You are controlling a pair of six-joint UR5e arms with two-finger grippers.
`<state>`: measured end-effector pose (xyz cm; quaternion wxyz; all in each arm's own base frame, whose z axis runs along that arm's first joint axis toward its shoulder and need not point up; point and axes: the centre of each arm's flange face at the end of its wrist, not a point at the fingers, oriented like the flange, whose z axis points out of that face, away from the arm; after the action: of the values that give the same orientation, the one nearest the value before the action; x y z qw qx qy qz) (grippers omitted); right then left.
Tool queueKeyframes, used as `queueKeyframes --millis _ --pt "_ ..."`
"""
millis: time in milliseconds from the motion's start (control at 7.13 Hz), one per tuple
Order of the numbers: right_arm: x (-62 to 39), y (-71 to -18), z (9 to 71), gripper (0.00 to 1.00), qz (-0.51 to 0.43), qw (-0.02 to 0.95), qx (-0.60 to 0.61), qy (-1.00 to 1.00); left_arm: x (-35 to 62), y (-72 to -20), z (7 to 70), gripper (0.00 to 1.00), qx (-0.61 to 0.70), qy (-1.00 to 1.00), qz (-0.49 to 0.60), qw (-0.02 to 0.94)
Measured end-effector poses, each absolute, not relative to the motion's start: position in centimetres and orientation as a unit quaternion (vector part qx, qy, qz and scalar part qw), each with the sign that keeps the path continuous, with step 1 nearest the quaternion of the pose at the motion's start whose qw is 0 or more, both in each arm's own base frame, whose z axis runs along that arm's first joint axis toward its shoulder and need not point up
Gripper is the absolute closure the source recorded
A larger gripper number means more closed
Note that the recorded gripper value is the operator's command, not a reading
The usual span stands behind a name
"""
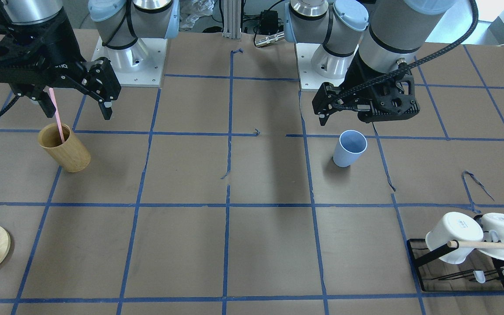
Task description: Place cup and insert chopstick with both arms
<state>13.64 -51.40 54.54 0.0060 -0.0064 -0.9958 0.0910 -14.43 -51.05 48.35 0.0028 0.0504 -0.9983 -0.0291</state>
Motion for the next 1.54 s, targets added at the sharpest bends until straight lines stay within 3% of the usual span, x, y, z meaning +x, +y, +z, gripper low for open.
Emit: queueKeyframes --millis 1542 --pt "13.5 -51.0 52.9 0.00 0.055 0.006 -0.004 -0.998 -13.4 -51.4 49.0 0.00 0.034 -0.999 -0.022 0.007"
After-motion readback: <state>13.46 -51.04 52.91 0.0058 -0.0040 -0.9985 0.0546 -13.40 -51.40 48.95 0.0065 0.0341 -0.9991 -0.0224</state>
